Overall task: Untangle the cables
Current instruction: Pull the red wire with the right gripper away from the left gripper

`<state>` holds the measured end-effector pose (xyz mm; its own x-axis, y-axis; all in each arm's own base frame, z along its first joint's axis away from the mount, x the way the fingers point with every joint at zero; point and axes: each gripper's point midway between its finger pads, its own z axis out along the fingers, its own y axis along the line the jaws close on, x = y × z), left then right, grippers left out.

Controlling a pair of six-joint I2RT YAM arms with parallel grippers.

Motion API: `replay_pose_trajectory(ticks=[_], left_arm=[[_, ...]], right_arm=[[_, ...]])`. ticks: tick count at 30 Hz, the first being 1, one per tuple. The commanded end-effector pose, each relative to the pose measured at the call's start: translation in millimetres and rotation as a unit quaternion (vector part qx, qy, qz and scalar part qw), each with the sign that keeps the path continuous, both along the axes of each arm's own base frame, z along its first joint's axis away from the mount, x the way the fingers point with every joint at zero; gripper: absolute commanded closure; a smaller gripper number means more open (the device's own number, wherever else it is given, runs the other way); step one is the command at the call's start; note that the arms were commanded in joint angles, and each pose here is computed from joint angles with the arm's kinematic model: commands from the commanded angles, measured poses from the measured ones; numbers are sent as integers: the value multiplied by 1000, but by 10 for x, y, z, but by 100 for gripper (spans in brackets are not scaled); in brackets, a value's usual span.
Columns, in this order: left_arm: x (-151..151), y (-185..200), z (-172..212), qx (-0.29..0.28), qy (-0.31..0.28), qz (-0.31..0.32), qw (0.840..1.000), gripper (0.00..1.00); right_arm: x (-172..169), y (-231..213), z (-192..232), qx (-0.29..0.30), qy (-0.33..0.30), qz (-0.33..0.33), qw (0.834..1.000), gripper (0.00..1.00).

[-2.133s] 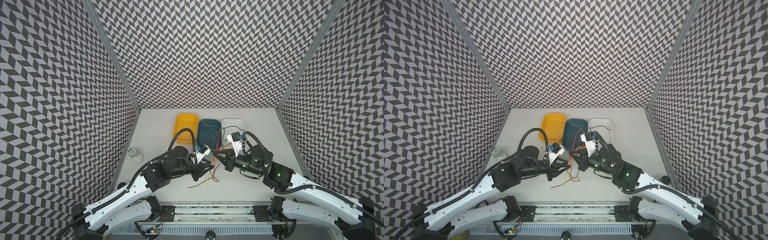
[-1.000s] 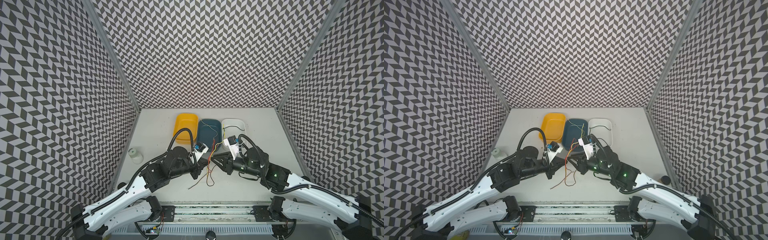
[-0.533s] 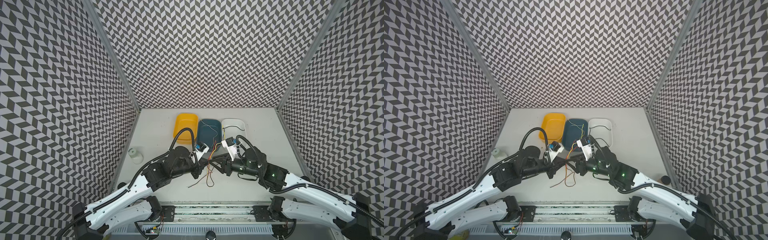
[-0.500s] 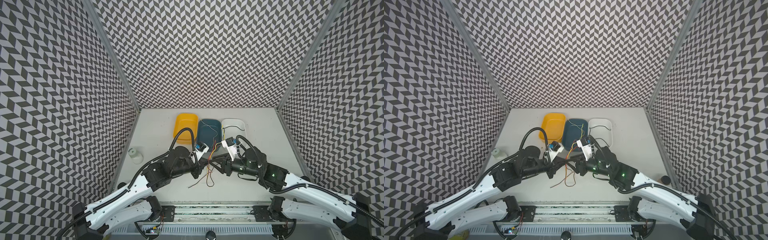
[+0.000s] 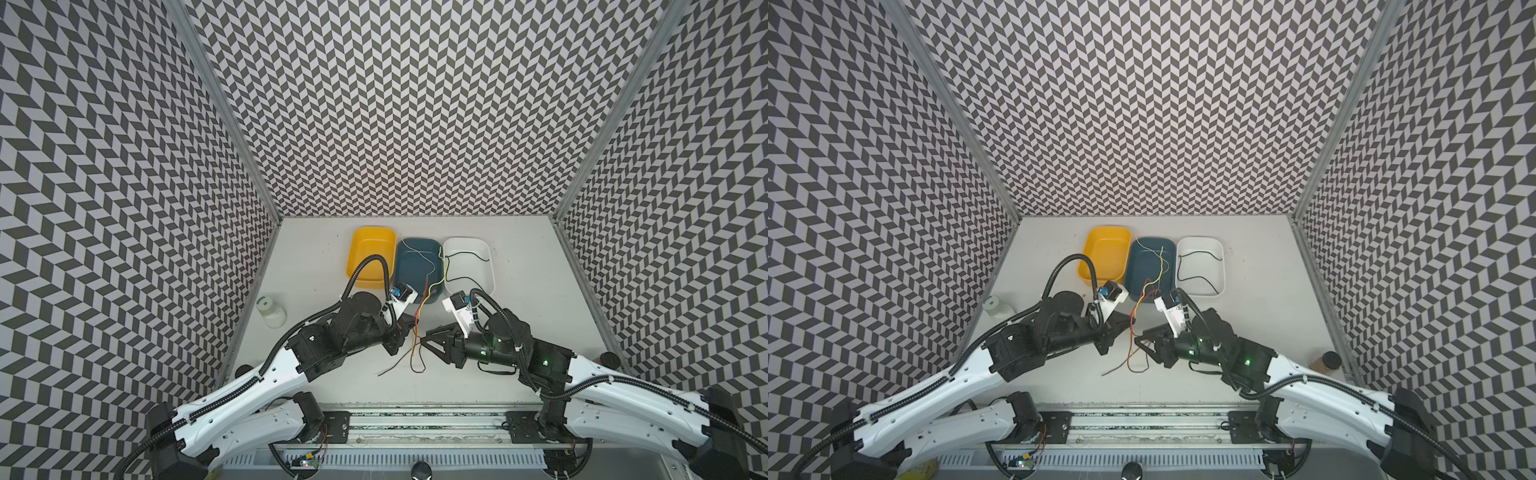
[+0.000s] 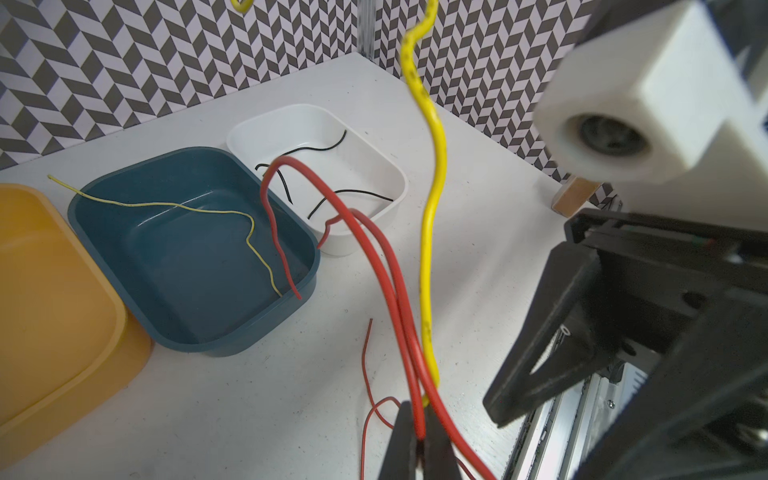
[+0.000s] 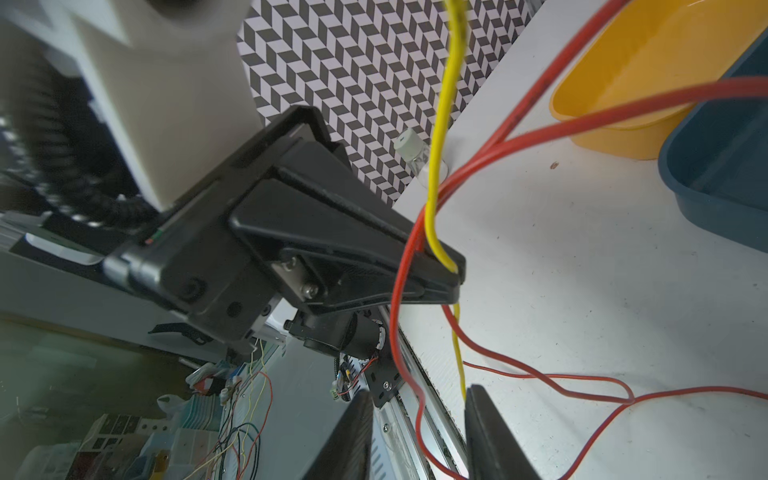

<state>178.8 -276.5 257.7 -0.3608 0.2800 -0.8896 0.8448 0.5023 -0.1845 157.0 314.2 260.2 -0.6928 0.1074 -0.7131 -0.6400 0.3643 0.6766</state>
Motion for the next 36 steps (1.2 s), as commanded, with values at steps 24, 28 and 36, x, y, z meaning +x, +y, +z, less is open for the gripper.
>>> replay_pose_trajectory(ticks=[24, 28, 36], left_arm=[[53, 23, 148, -8, -13, 14, 1000, 100], [55, 23, 153, -7, -14, 14, 1000, 100], [85, 68, 153, 0, -21, 27, 999, 100]], right_arm=[[146, 259, 97, 9, -16, -27, 999, 75], [168, 209, 94, 6, -19, -39, 999, 85], [163, 88, 166, 3, -31, -53, 998, 98]])
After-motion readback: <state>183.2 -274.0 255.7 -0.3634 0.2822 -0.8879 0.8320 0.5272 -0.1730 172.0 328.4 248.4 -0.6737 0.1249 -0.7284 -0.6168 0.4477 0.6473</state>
